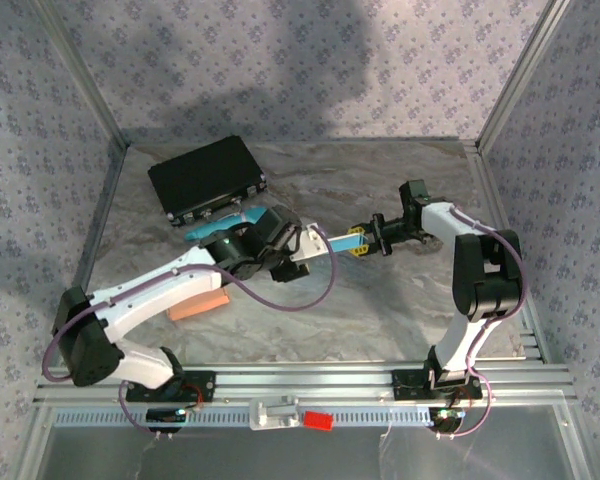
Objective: Fold the paper box
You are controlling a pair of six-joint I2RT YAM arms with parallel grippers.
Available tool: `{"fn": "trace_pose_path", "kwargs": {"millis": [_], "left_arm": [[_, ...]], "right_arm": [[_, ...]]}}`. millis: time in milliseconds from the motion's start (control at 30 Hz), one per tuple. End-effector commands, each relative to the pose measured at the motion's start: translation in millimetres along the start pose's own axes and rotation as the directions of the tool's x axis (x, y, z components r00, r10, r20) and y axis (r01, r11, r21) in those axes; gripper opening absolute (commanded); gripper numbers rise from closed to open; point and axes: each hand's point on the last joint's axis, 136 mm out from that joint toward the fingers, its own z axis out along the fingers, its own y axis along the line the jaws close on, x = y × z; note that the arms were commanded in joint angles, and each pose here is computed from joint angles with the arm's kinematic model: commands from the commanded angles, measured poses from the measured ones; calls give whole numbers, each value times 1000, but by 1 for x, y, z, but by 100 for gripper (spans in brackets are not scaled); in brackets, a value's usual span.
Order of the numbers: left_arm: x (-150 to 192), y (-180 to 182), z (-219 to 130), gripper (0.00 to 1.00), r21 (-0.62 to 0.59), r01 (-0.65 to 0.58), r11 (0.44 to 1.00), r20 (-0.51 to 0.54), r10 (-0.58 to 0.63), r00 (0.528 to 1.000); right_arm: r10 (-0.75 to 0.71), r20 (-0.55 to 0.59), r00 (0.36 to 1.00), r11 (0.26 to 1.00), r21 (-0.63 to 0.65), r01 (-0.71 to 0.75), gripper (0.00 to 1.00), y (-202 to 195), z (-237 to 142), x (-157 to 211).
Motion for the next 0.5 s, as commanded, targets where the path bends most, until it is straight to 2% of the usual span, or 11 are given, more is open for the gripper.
{"fn": "trace_pose_path", "kwargs": {"millis": [0, 267, 367, 467], "left_arm": [[5, -1, 8, 75, 15, -15, 1000, -12, 16, 1000], [3, 1, 50, 75, 36, -68, 997, -75, 71, 995], [0, 9, 62, 75, 8, -72, 997, -87, 73, 994], [-4, 11, 67, 72, 13, -71, 997, -89, 72, 993]], "right_arm": [[20, -26, 999, 1000, -13, -20, 0, 3, -3, 9], [19, -32, 999, 1000, -22, -20, 0, 7, -3, 14], [22, -35, 999, 999, -23, -23, 0, 6, -3, 15], [30, -34, 999, 999, -24, -31, 0, 5, -3, 13]]}}
